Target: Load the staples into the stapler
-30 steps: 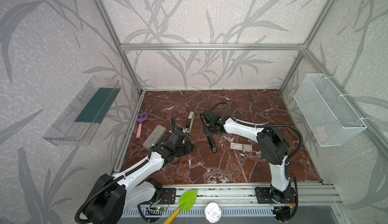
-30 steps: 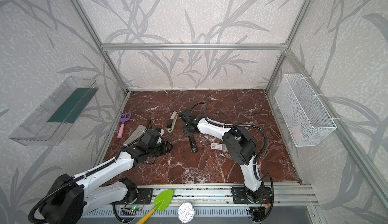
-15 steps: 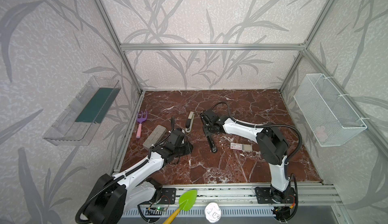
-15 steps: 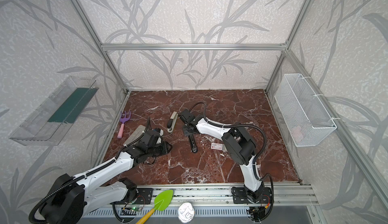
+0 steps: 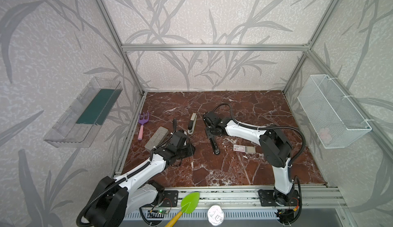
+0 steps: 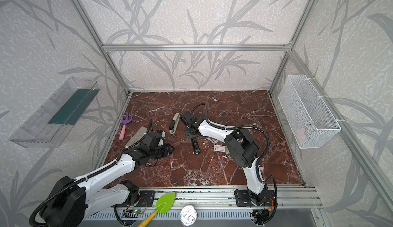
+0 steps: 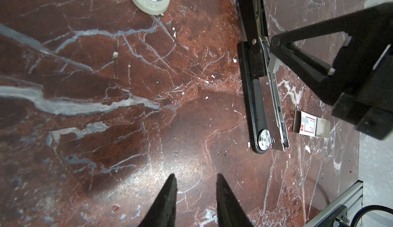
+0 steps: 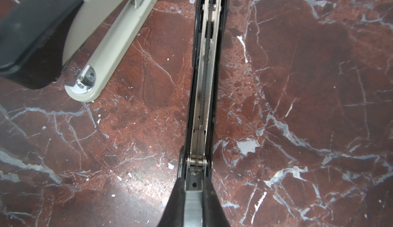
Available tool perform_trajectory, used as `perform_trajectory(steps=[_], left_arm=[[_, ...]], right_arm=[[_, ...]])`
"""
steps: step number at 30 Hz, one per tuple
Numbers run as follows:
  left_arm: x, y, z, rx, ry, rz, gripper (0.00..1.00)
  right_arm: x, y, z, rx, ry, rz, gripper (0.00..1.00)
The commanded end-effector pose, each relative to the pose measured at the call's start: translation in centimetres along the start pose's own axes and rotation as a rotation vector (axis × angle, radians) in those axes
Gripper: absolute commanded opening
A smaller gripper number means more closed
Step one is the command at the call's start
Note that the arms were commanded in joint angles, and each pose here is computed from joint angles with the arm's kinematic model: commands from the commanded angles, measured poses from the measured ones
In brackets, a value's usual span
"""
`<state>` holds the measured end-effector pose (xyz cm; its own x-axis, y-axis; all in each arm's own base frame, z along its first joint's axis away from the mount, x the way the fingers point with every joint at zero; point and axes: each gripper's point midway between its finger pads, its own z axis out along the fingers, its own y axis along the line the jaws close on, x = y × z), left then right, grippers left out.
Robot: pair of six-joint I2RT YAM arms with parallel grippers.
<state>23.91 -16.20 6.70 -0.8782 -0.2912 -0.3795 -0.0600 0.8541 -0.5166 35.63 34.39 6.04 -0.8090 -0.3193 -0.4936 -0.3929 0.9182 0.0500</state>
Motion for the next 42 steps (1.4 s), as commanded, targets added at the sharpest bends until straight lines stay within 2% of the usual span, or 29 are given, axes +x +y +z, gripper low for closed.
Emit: perform_trajectory(steps=[1,25,29,42], left_arm=[[0.2,0.5,-0.1,-0.005,-0.004,-0.01,0.33],[0.2,0.7,-0.4,-0.002,-0.017,-0.021,0.33],[0.1,0.8,-0.4,-0.004,-0.018,-0.022,0.33],[0.0,0.8,-0.6,-0.005,-0.024,-0.019,0.32]], right_arm=[[1.2,0.0,0.8,0.024,0.036,-0.011,0.15],[2.1,-0.1,0.8,0.033,0.058,0.008,0.16],[2.1,-0.1,0.7,0.034,0.056,0.007,0.2],[2.0,0.1,-0.1,0.036,0.044,0.002,0.23]])
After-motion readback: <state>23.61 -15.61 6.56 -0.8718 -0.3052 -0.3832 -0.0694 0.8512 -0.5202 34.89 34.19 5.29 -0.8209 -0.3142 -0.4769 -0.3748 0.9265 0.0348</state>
